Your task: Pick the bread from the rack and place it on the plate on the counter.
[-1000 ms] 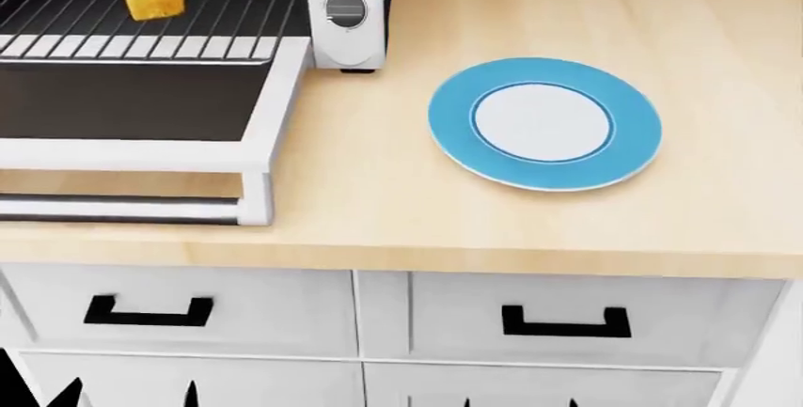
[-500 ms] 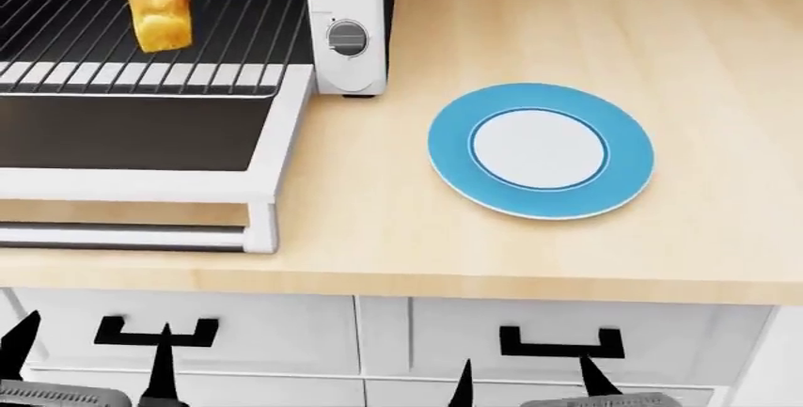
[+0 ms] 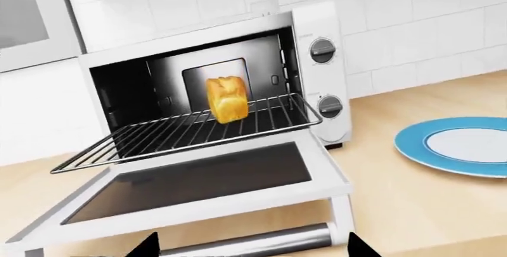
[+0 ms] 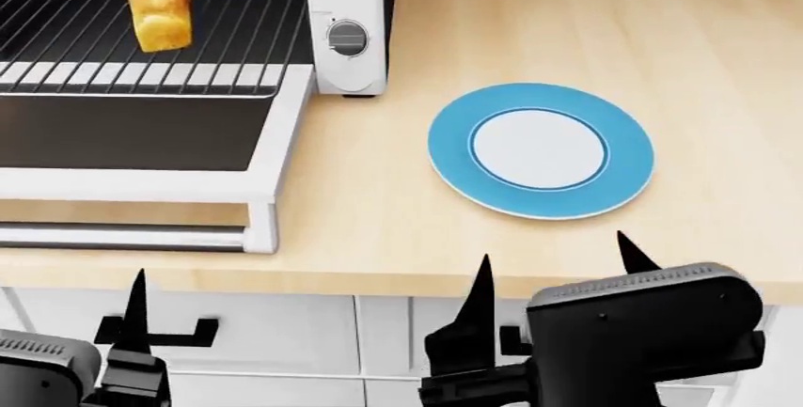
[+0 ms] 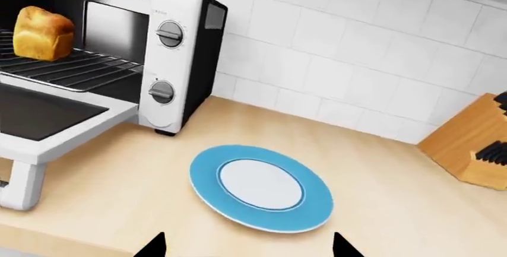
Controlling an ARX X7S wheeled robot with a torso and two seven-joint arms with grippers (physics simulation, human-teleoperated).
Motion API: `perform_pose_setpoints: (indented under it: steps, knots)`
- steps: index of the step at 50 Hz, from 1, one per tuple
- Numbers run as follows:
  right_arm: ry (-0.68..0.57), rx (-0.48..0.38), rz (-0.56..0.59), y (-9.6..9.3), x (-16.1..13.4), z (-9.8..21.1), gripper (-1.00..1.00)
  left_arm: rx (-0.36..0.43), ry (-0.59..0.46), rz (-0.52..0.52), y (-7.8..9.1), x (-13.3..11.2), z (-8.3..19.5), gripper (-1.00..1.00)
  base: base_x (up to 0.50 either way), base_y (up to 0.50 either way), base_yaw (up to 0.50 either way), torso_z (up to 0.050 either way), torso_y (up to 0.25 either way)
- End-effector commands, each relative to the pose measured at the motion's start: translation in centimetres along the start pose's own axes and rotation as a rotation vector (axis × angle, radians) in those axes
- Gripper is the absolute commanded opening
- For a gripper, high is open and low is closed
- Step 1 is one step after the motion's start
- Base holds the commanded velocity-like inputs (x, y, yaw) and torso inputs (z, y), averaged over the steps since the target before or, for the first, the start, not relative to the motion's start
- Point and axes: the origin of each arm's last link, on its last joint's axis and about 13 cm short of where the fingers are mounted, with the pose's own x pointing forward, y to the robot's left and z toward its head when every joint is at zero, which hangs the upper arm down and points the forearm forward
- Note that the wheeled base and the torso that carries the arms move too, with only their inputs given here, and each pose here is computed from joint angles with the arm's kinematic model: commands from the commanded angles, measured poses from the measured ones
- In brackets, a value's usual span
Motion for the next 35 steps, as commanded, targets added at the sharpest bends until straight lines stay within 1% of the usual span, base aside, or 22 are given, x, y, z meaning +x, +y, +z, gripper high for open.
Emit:
perform_pose_setpoints:
  steps: [1, 8, 24, 28, 29, 35]
  knots:
    - [-0.054, -0.014, -0.035, -1.2, -0.5, 3.0, 1.00, 0.002, -0.036, 0.012, 0.7, 0.0, 2.1, 1.00, 0.00, 0.00, 0.00, 0.050, 0.025]
    - [-0.076, -0.033, -0.044, -1.8, -0.5, 4.2, 1.00, 0.014, -0.064, 0.011, 1.1, 0.2, 3.8, 1.00, 0.00, 0.00, 0.00, 0.050, 0.024]
    - [-0.131, -0.082, -0.060, -2.6, -1.4, 7.2, 1.00, 0.029, -0.102, 0.007, 1.7, 0.9, 6.0, 1.00, 0.00, 0.00, 0.00, 0.050, 0.024]
    - [-0.143, -0.121, -0.062, -2.7, -1.4, 8.1, 1.00, 0.036, -0.113, 0.004, 1.8, 1.0, 6.6, 1.00, 0.00, 0.00, 0.00, 0.050, 0.023]
    - [-0.149, -0.135, -0.065, -2.7, -1.5, 8.3, 1.00, 0.036, -0.114, 0.003, 1.8, 0.9, 6.8, 1.00, 0.00, 0.50, 0.00, 0.050, 0.023]
    - [-0.160, -0.135, -0.065, -2.7, -1.5, 8.9, 1.00, 0.042, -0.123, 0.002, 1.9, 0.6, 7.6, 1.00, 0.00, 0.50, 0.00, 0.050, 0.024]
